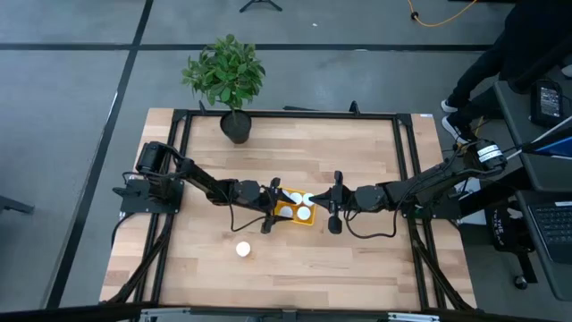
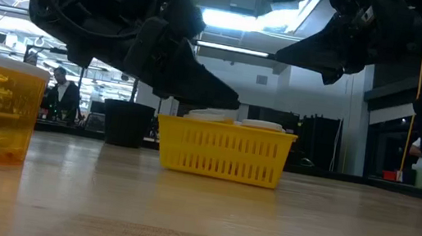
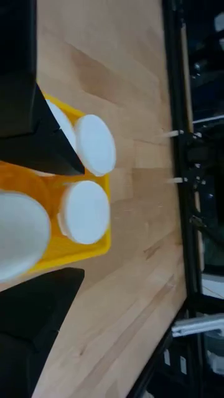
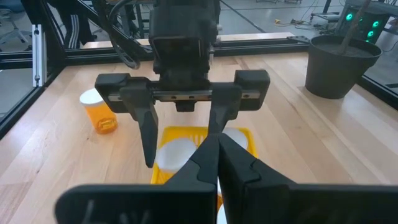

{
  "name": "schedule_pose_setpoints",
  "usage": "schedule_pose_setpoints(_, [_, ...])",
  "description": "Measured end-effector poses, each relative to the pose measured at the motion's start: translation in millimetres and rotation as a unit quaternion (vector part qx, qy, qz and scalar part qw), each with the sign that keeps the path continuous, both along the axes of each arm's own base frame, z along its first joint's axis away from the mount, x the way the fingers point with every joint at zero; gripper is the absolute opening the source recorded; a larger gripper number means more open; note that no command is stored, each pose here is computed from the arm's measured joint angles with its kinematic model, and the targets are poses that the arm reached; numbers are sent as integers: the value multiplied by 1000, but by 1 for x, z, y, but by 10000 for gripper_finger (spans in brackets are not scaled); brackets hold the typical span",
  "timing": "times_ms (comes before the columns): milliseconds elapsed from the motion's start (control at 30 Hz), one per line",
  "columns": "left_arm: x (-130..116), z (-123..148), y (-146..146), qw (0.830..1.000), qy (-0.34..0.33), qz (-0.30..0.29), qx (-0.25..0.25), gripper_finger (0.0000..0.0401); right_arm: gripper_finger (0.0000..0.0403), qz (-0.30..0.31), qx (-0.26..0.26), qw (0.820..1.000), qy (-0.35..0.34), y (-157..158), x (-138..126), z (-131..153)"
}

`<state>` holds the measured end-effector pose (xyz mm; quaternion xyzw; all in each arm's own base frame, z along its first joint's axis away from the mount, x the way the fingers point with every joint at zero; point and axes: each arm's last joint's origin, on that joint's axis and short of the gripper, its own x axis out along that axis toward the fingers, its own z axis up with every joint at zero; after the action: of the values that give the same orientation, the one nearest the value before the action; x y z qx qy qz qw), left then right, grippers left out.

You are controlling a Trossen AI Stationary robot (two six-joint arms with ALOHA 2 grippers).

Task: Pick and place pill bottles into a basket
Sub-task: Put the top orange pill bottle into the yellow bin

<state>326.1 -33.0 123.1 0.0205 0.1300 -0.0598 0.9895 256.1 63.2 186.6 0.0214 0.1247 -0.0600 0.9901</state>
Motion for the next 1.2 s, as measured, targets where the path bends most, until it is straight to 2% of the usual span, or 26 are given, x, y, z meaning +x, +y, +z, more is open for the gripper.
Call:
schedule_pose_setpoints(200, [0,10,0,999,-35,-5,18,251,4,0,0,1000,0,0,0,0])
schedule_pose_setpoints(367, [-5,25,-1,999,-31,-13,32,251,4,0,-1,1000,5,0,0,-1])
schedule_pose_setpoints(733, [-38,44,-9,990,116,-24,82,251,4,-1,0,1000,7,0,0,-1])
schedule_pose_setpoints(900, [-41,41,-14,987,136,7,88,251,4,-1,1,1000,7,0,0,-1])
schedule_pose_setpoints(1067, [-40,37,-15,987,145,28,57,251,4,-2,6,1000,6,0,0,-1])
schedule_pose_setpoints(1200, [-39,33,-15,986,151,58,51,251,4,-2,6,1000,6,0,0,-1])
